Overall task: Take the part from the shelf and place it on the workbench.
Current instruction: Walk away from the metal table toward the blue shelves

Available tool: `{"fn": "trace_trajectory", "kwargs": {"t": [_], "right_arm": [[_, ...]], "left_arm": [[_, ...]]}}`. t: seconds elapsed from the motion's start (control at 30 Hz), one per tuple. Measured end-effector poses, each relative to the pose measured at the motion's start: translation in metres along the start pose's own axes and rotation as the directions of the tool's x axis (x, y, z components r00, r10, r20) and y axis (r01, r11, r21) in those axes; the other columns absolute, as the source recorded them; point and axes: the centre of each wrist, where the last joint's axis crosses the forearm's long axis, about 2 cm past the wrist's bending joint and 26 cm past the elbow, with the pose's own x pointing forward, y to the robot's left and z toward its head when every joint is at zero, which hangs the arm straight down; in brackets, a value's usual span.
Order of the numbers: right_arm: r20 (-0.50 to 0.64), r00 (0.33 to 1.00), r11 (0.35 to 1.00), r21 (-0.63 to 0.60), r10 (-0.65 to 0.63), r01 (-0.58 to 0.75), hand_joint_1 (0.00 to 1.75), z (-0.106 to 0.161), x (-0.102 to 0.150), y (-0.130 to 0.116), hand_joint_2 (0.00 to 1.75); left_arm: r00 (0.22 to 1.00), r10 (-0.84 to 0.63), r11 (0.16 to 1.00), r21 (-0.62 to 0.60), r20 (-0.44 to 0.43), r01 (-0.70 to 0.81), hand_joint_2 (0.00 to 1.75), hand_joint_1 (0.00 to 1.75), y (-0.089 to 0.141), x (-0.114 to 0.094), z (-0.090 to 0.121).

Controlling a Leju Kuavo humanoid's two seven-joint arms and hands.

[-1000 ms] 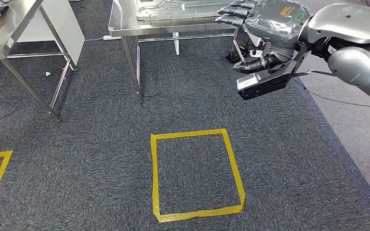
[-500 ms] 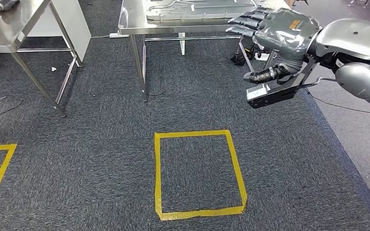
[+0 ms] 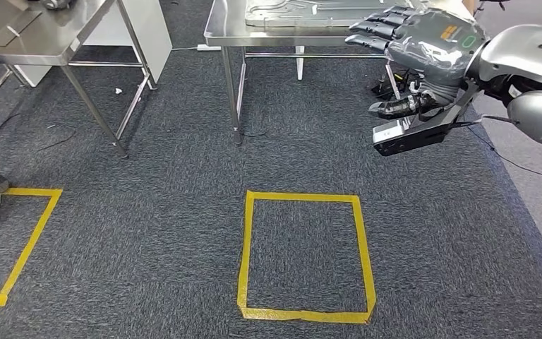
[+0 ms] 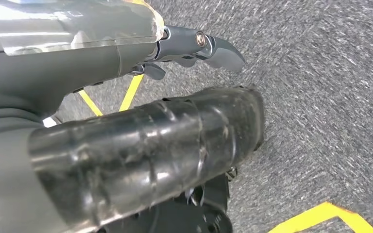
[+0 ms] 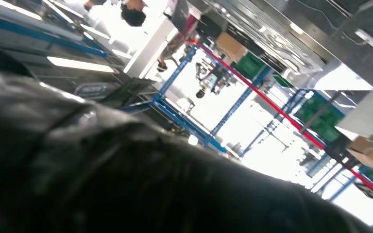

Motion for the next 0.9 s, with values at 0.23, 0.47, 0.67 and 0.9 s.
{"fn": "trace_trajectory", "kwargs": {"t": [0.23,0.47,0.67,0.9], "right_arm": [[-0.011,1.0,1.0,-0.01,0.005,-0.005,0.0,0.003,-0.004,-0.008,0.0],[-0.015,1.0,1.0,-0.019,0.01,-0.01,0.0,0.004,-0.006,-0.012,0.0],[-0.015,1.0,1.0,-0.009,0.004,-0.004,0.0,0.005,-0.005,-0.008,0.0],[-0.016,1.0,1.0,-0.01,0.004,-0.004,0.0,0.006,-0.005,-0.007,0.0]], "left_arm": [[1.0,0.0,1.0,-0.002,0.017,0.0,0.0,0.0,0.0,0.002,-0.001],[1.0,-0.003,1.0,-0.003,0.017,0.003,0.0,0.0,0.0,0.001,0.0],[1.0,-0.008,1.0,0.0,0.013,0.008,0.0,0.0,0.0,-0.001,0.0],[1.0,-0.009,1.0,-0.001,0.015,0.009,0.0,0.0,0.0,-0.001,0.0]]}}
